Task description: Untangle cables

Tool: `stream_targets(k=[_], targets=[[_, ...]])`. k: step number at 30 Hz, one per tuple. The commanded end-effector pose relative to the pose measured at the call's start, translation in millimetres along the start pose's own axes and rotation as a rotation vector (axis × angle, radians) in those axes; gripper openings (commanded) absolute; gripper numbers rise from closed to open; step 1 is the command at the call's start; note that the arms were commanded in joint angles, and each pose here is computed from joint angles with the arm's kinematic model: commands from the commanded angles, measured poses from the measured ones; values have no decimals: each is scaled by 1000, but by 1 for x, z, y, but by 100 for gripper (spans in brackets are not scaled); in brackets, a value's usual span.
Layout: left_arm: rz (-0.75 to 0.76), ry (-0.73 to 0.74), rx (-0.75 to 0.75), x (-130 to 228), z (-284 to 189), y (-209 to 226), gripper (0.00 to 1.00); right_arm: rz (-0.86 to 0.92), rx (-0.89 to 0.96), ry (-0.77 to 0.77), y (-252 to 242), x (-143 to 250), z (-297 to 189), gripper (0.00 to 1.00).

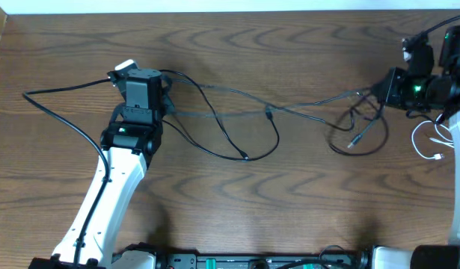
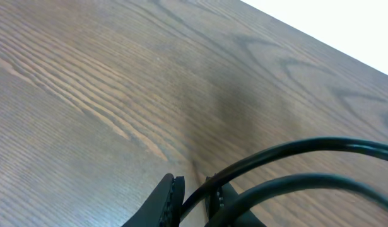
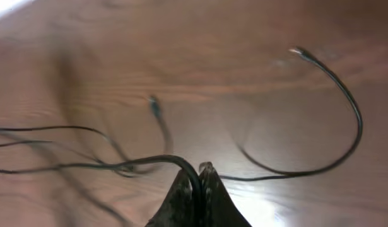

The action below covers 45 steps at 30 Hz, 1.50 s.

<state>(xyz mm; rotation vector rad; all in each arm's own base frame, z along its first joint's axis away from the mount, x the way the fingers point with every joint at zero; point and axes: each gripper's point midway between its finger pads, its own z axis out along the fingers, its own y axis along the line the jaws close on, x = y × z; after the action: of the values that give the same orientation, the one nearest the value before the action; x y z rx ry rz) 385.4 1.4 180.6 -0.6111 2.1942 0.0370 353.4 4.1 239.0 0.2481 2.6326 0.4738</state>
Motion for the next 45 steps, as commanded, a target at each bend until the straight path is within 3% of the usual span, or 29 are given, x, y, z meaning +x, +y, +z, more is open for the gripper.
stream_targets(k=[1,3,6,15,17,20,22,28,31,35,37,40,45], targets=[[-61,-42,-57,-22,4,23,17,62,477,-18,-85,-3,-13,1],[-89,-56,-83,-30,4,37,17,110,580,-49,-100,-6,-22,1],[-131,-74,-123,-40,4,59,17,116,590,-75,-102,-12,-23,1],[-182,-94,-132,-50,5,75,17,-185,70,22,-18,-2,6,1],[-182,-91,-134,-49,5,75,17,-262,-44,31,1,2,6,6],[-181,-92,-138,-49,5,76,17,-266,-50,30,2,2,6,8],[-181,-96,-144,-50,5,77,16,-266,-46,30,1,2,6,14],[-181,-93,-142,-50,5,77,16,-264,-14,35,-4,3,6,14],[-177,-63,-104,-44,6,70,16,-254,-76,39,7,5,6,20],[-147,-11,-30,-36,8,57,16,-307,-195,21,40,5,10,37],[-125,13,7,-32,8,50,23,-338,-200,16,48,5,14,46],[-7,90,186,-16,3,14,26,-398,-215,9,65,6,25,55],[84,155,261,8,-5,-14,12,-478,-286,78,101,23,49,59]])
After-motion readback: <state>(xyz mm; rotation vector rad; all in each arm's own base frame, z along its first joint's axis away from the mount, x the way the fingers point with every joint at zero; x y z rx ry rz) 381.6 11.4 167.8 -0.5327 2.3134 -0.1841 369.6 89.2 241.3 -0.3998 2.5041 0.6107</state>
